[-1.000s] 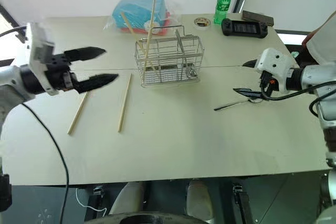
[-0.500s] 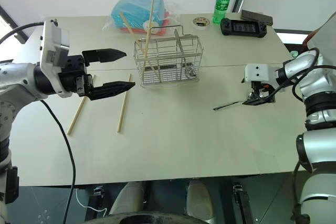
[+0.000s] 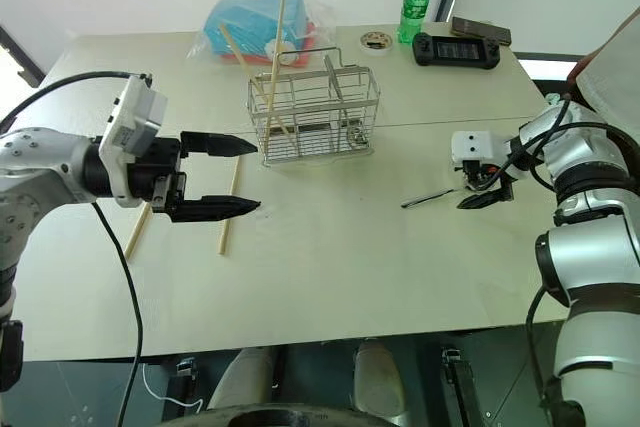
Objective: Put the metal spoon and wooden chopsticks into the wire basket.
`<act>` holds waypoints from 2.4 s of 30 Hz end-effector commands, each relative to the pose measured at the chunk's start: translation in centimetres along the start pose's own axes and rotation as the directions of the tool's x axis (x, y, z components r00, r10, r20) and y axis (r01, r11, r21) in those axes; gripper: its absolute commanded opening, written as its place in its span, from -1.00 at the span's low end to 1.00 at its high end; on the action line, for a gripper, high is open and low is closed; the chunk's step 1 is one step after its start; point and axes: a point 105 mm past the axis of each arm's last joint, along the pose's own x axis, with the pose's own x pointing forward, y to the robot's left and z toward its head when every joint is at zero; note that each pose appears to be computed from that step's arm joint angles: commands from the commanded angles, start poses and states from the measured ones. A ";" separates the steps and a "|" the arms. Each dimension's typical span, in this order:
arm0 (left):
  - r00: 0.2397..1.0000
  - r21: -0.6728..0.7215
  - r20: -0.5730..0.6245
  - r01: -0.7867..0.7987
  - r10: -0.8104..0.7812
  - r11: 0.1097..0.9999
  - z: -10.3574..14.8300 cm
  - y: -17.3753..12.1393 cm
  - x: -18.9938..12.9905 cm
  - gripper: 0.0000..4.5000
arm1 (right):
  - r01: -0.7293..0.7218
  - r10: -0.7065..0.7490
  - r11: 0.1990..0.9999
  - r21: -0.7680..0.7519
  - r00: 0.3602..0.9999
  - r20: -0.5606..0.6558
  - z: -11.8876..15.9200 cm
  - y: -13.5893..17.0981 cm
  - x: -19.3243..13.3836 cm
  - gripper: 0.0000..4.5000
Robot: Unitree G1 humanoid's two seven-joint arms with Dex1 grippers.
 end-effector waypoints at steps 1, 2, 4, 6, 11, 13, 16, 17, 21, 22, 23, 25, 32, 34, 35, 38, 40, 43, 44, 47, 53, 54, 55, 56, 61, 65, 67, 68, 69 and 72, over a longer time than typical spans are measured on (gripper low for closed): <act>0.999 0.063 0.034 -0.020 0.018 0.998 1.7 0.4 -0.2 0.99 | 0.050 -0.050 0.999 -0.004 0.999 0.012 0.9 -1.1 -0.7 1.00; 0.999 0.063 0.039 -0.022 0.020 0.998 1.8 0.5 -0.3 0.99 | 0.043 -0.043 0.999 0.002 0.999 0.012 0.9 -1.0 -0.5 1.00; 0.999 0.065 0.042 -0.028 0.025 0.997 2.0 0.6 -0.3 1.00 | 0.027 -0.027 1.000 0.005 1.000 0.008 1.0 -0.8 -0.1 0.76; 0.999 0.067 0.042 -0.030 0.027 0.997 2.1 0.7 -0.4 1.00 | -0.002 0.002 1.000 0.008 1.000 -0.001 0.9 -0.5 0.1 0.39; 0.999 0.074 0.045 -0.031 0.028 0.997 2.5 0.6 -0.5 1.00 | -0.042 0.041 0.999 -0.008 0.999 -0.024 0.4 0.2 0.7 -0.79; 0.998 0.075 0.050 -0.035 0.031 0.997 2.7 0.6 -0.5 1.00 | -0.041 0.041 0.999 -0.006 0.999 -0.021 0.4 0.2 0.8 -0.98; 0.998 0.078 0.053 -0.043 0.039 0.996 2.8 0.7 -0.6 1.00 | -0.034 0.033 0.999 -0.009 0.999 -0.017 0.4 0.2 0.8 -0.98; 0.998 0.078 0.054 -0.047 0.042 0.996 2.8 0.8 -0.6 1.00 | -0.037 0.037 0.999 -0.011 0.999 -0.013 0.5 0.2 0.8 -0.98; 0.997 0.077 0.059 -0.064 0.059 0.995 2.9 1.1 -0.7 1.00 | -0.014 0.021 0.997 -0.073 0.995 0.099 2.0 0.0 0.0 -0.98; 0.995 0.076 0.064 -0.077 0.072 0.994 2.9 1.3 -0.9 1.00 | -0.015 0.034 0.995 -0.094 0.979 0.201 3.5 0.0 -0.6 -0.98; 0.994 0.077 0.072 -0.090 0.084 0.993 3.1 1.6 -1.0 1.00 | -0.012 0.043 0.994 -0.106 0.957 0.287 4.8 0.0 -1.2 -0.98; 0.990 0.075 0.092 -0.118 0.111 0.990 3.5 2.0 -1.3 1.00 | 0.000 0.059 0.991 -0.134 0.898 0.436 7.2 0.7 -2.7 -0.98; 0.971 0.082 0.147 -0.204 0.191 0.976 4.7 3.6 -2.3 1.00 | -0.140 0.079 0.990 -0.002 0.543 0.836 15.3 3.2 -10.3 -0.98; 0.965 0.087 0.157 -0.224 0.208 0.971 5.0 4.0 -2.6 1.00 | -0.140 0.035 0.990 0.033 0.452 0.891 17.4 2.9 -12.0 -0.98; 0.963 0.091 0.163 -0.233 0.216 0.968 5.1 4.2 -2.8 1.00 | -0.130 0.002 0.990 0.053 0.393 0.920 18.6 2.4 -13.0 -0.98; 0.956 0.097 0.178 -0.252 0.232 0.963 5.5 4.8 -3.1 1.00 | -0.052 -0.239 0.964 0.261 0.261 0.935 21.6 -1.8 -14.3 -0.98; 0.954 0.102 0.185 -0.258 0.236 0.961 5.7 5.1 -3.1 1.00 | -0.011 -0.380 0.919 0.395 0.246 0.892 22.4 -4.4 -13.3 -0.98; 0.952 0.110 0.191 -0.261 0.238 0.959 5.8 5.3 -3.1 1.00 | 0.048 -0.471 0.879 0.475 0.242 0.848 23.2 -6.3 -11.5 -0.98; 0.952 0.114 0.191 -0.265 0.241 0.957 5.8 5.3 -3.1 1.00 | 0.055 -0.488 0.870 0.490 0.244 0.838 23.3 -6.7 -10.8 -0.98; 0.945 0.129 0.200 -0.287 0.258 0.949 6.1 5.6 -3.3 1.00 | 0.085 -0.509 0.858 0.506 0.275 0.816 23.4 -7.3 -8.4 -0.98; 0.926 0.130 0.230 -0.334 0.299 0.934 6.9 6.0 -4.1 1.00 | 0.153 -0.569 0.821 0.550 0.308 0.763 22.0 -8.2 -5.6 -0.98; 0.924 0.129 0.232 -0.339 0.304 0.932 6.9 6.1 -4.2 1.00 | 0.140 -0.572 0.817 0.559 0.311 0.759 21.8 -8.2 -5.3 -0.98; 0.922 0.127 0.232 -0.343 0.308 0.931 6.9 6.1 -4.2 1.00 | 0.134 -0.572 0.817 0.561 0.315 0.757 21.6 -8.2 -4.9 -0.98; 0.921 0.127 0.233 -0.346 0.312 0.930 6.9 6.1 -4.3 1.00 | 0.132 -0.575 0.814 0.566 0.324 0.751 21.4 -8.1 -4.5 -0.84; 0.920 0.124 0.230 -0.352 0.318 0.928 6.8 6.0 -4.3 1.00 | 0.124 -0.585 0.805 0.580 0.330 0.741 21.1 -8.1 -4.2 0.13; 0.916 0.120 0.225 -0.365 0.333 0.923 6.7 6.2 -4.5 1.00 | 0.158 -0.609 0.791 0.592 0.303 0.733 21.1 -8.4 -5.3 0.81; 0.910 0.116 0.227 -0.379 0.347 0.918 6.7 6.4 -4.7 1.00 | 0.173 -0.616 0.787 0.592 0.278 0.737 21.1 -8.6 -6.5 0.81; 0.906 0.112 0.227 -0.389 0.358 0.914 6.7 6.5 -4.8 1.00 | 0.180 -0.617 0.787 0.591 0.263 0.742 21.2 -8.6 -7.2 0.81; 0.896 0.104 0.228 -0.411 0.380 0.906 6.5 6.8 -5.1 1.00 | 0.202 -0.614 0.789 0.580 0.246 0.750 21.3 -8.7 -8.5 0.81; 0.856 0.073 0.221 -0.492 0.466 0.868 6.0 7.6 -6.5 1.00 | 0.238 -0.574 0.816 0.527 0.223 0.788 21.9 -8.1 -12.2 0.81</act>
